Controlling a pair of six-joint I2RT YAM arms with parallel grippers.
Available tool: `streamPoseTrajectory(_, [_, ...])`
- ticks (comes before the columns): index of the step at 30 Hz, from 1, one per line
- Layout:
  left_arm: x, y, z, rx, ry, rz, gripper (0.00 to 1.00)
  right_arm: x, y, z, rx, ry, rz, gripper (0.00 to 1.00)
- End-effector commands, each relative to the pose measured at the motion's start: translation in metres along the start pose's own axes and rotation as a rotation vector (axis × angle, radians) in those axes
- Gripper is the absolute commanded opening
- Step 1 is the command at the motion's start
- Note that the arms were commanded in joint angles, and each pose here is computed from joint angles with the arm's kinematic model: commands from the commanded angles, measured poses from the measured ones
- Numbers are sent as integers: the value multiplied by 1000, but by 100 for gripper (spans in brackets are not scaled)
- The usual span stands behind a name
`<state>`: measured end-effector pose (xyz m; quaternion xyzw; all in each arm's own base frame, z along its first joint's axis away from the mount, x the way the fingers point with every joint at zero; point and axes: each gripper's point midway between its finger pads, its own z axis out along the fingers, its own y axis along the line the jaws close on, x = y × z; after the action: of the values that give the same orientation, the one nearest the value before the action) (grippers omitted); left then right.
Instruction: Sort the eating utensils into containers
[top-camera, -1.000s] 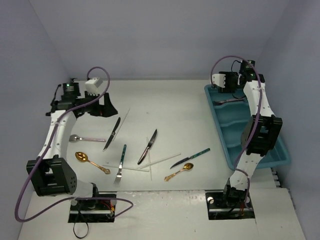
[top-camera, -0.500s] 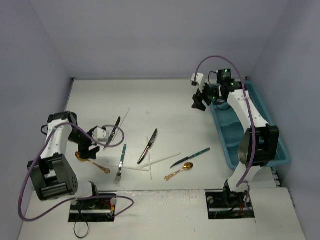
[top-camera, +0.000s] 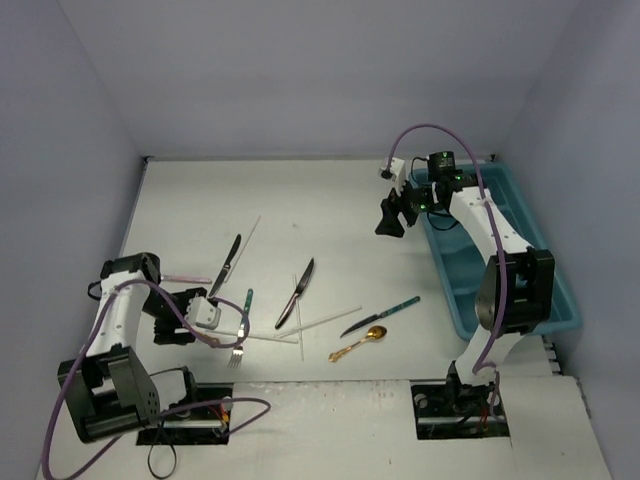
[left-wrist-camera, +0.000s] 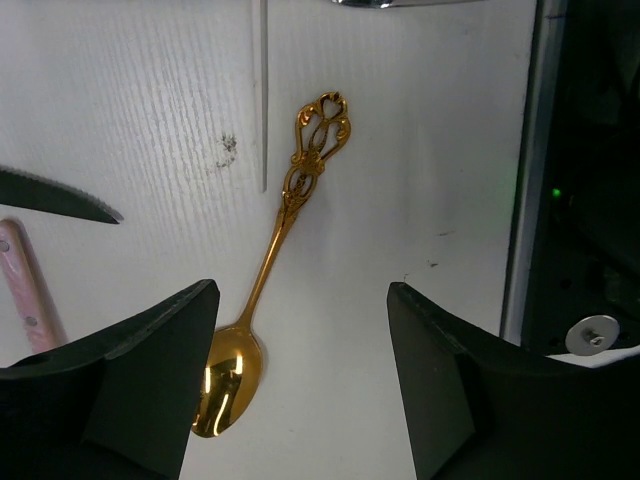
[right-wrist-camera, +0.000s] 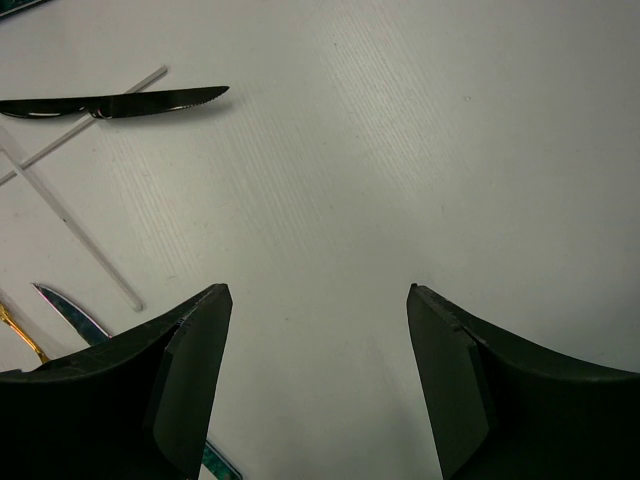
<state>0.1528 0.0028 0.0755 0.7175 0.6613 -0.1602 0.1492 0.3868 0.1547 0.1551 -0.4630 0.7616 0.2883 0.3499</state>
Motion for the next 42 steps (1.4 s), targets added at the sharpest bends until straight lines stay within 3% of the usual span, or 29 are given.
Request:
streamPoseTrajectory(1, [5, 24, -5, -32, -14, 39, 64, -17, 6, -10, -6, -59, -27, 69])
streamPoseTrajectory(7, [9, 53, -22, -66, -26, -13, 62, -12, 4, -5, -15, -51, -21, 69])
streamPoseTrajectory(21, [17, 14, 7, 41, 7, 118, 59, -6, 0, -2, -21, -42, 1, 70])
streamPoseTrajectory(33, [43, 29, 31, 73, 62, 149, 54, -11, 3, -3, -19, -47, 5, 70])
streamPoseTrajectory(42, [55, 40, 40, 92, 85, 147, 30, -16, 3, -6, -9, -50, 10, 70])
